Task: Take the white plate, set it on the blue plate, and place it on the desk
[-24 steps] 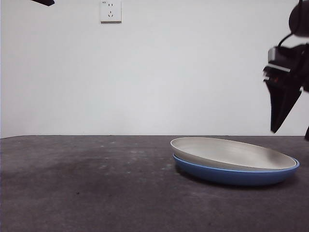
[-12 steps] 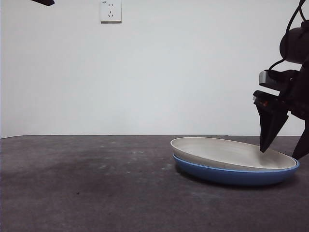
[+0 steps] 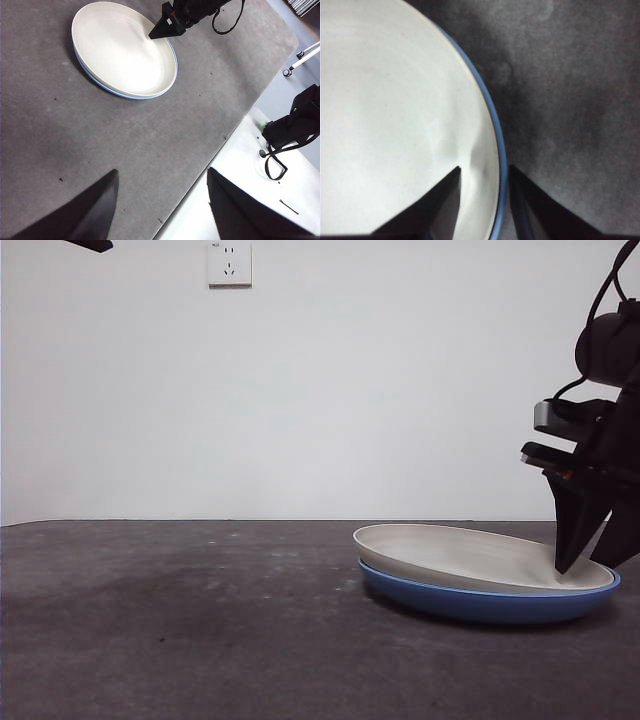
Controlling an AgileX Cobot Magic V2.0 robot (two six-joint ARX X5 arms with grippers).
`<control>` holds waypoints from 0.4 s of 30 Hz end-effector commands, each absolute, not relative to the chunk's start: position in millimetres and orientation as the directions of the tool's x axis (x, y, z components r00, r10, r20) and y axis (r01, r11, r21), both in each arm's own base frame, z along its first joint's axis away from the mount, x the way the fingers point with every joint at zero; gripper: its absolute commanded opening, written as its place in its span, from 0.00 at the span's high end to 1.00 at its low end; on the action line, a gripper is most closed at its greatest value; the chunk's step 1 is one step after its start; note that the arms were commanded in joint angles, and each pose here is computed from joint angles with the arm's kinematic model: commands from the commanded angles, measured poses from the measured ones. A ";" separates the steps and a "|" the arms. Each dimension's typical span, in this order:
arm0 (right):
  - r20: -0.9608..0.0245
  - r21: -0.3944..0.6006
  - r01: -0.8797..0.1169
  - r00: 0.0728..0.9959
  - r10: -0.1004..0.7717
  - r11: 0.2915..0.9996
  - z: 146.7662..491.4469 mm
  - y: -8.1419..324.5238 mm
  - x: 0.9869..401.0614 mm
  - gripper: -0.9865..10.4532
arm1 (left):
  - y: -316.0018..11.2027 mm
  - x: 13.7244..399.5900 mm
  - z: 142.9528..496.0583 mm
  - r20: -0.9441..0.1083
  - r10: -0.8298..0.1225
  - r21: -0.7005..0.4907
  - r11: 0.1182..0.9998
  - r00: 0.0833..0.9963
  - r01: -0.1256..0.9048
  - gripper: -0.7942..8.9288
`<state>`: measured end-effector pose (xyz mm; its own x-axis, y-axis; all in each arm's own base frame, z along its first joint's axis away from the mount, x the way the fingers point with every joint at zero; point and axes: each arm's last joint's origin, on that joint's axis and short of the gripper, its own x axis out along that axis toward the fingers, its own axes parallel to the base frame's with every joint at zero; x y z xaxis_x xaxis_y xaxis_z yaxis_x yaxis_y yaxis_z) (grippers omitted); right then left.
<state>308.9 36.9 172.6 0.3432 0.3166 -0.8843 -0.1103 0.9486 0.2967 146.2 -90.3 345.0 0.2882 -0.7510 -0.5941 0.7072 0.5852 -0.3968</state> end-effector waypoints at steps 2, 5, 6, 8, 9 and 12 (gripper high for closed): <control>-0.889 0.300 -0.098 0.331 0.316 0.949 166.7 37.9 312.5 0.87 | -91.7 146.7 348.0 -0.583 -0.760 -0.390 0.573 0.289 0.720 0.63; -0.890 0.297 -0.097 0.333 0.313 0.950 166.8 37.9 312.6 0.90 | -91.7 146.7 348.1 -0.582 -0.760 -0.390 0.573 0.289 0.721 0.63; -0.890 0.297 -0.096 0.332 0.312 0.950 166.8 37.8 312.5 0.90 | -91.7 146.7 348.1 -0.582 -0.760 -0.390 0.573 0.289 0.721 0.63; -0.891 0.294 -0.094 0.334 0.308 0.951 167.4 37.5 312.3 0.90 | -91.7 146.8 348.0 -0.583 -0.760 -0.390 0.573 0.289 0.721 0.63; -0.890 0.294 -0.093 0.336 0.308 0.951 168.2 37.3 312.0 0.90 | -91.7 146.8 348.0 -0.583 -0.760 -0.390 0.573 0.289 0.721 0.63; -0.883 0.299 -0.086 0.353 0.309 0.950 173.5 37.2 311.1 0.90 | -91.7 146.8 348.0 -0.582 -0.760 -0.390 0.573 0.289 0.721 0.63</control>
